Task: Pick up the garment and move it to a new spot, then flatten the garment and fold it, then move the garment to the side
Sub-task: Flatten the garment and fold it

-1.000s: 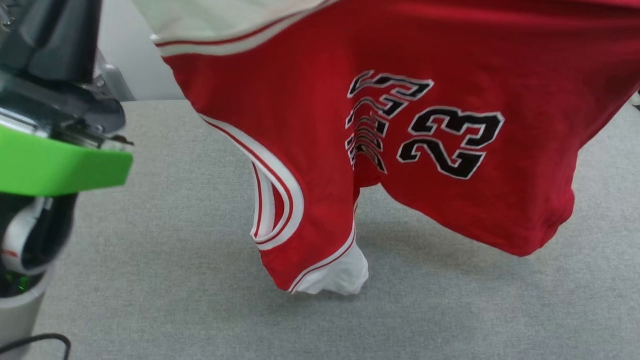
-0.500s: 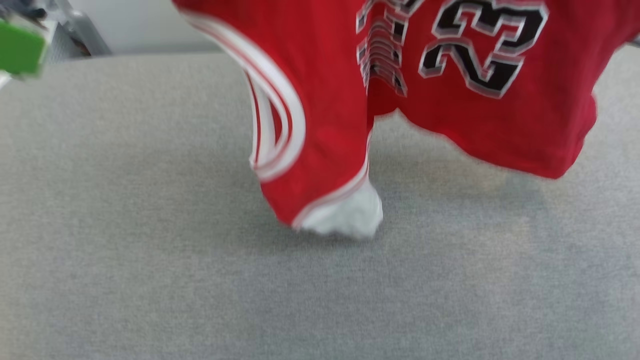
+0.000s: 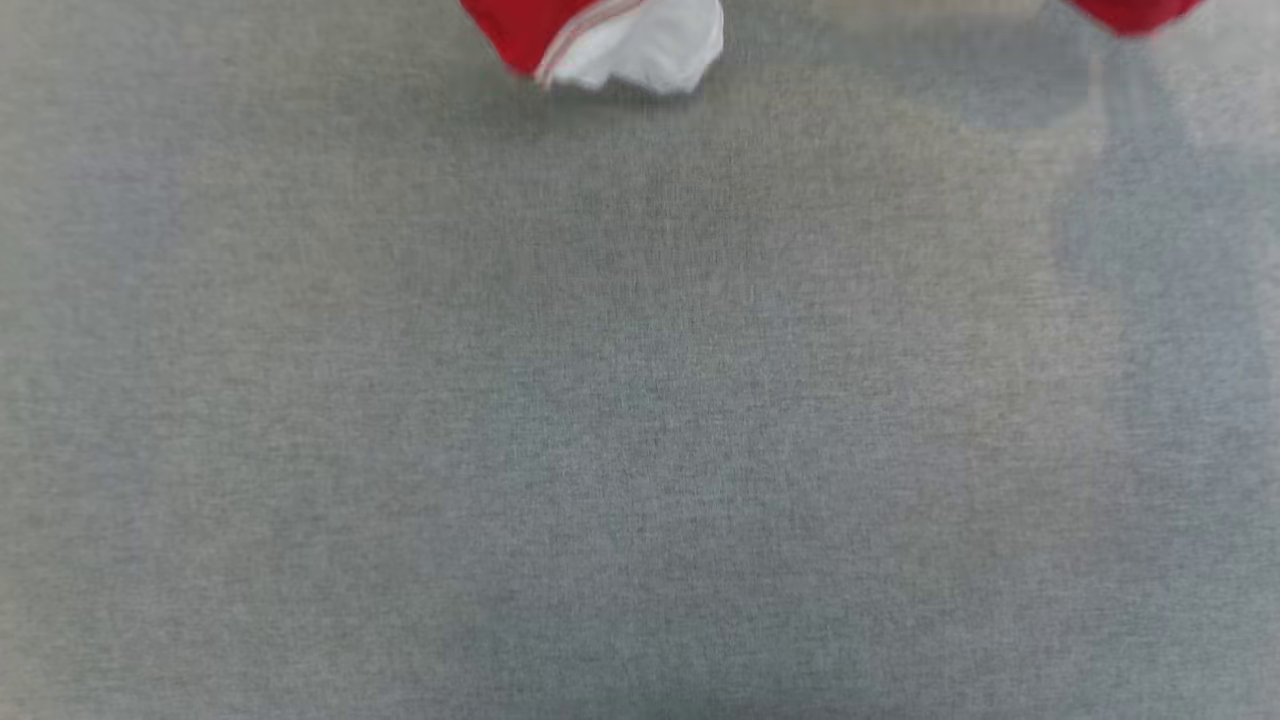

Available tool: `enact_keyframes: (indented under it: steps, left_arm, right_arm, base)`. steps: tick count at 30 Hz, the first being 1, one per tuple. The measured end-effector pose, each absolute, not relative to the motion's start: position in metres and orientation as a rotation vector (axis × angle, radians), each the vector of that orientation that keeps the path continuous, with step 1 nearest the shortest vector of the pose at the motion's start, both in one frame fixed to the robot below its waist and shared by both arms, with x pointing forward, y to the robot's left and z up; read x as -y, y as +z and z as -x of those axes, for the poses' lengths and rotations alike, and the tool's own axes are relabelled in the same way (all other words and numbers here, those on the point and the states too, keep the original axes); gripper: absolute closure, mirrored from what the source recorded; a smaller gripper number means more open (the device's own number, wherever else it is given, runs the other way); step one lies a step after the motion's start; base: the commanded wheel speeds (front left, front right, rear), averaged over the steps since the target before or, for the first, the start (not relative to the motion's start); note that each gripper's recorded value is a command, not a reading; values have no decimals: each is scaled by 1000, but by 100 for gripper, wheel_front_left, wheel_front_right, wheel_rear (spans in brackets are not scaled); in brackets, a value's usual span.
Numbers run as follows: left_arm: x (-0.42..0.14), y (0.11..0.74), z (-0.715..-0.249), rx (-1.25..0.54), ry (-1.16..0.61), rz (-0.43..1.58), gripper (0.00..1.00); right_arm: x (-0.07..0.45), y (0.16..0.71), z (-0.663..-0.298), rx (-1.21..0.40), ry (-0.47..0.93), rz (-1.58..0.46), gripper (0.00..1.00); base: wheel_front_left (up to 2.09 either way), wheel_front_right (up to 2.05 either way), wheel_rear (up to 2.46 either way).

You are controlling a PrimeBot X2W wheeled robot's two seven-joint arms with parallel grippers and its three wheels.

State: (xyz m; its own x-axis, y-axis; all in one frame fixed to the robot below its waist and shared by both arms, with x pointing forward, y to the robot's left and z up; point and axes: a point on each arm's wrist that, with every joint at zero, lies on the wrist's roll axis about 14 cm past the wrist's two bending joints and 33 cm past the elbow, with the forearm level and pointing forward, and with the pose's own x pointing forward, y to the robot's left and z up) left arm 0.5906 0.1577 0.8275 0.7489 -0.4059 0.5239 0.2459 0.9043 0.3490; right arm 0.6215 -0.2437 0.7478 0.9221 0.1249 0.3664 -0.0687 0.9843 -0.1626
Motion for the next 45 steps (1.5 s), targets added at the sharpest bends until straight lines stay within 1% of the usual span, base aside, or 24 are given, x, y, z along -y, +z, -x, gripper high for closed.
enact_keyframes:
  steps: [4,11,17,24,29,34,39,45]
  left_arm:
    - [-167,813,-641,606,-305,-291,100]
    - [-171,796,-702,635,-253,-289,100]
    - [-171,789,-729,711,-227,-265,100]
    - [-168,747,-753,638,-231,-240,100]
    - [-163,698,-754,538,-263,-196,100]
    - [-153,636,-736,415,-308,-117,100]
    - [-149,576,-699,275,-331,-45,100]
    - [-146,507,-635,76,-349,9,100]
  right_arm:
    - [235,724,-664,365,96,145,100]
    - [229,692,-717,372,62,157,100]
    - [228,680,-741,412,37,152,100]
    - [222,637,-757,358,40,140,100]
    - [217,601,-757,294,55,128,100]
    - [210,548,-739,166,86,136,100]
    - [201,512,-709,67,123,127,100]
    - [189,482,-662,-32,164,79,100]
  base:
    - [0,0,0]
    - [0,0,0]
    - [0,0,0]
    - [0,0,0]
    - [0,0,0]
    - [0,0,0]
    - [0,0,0]
    - [0,0,0]
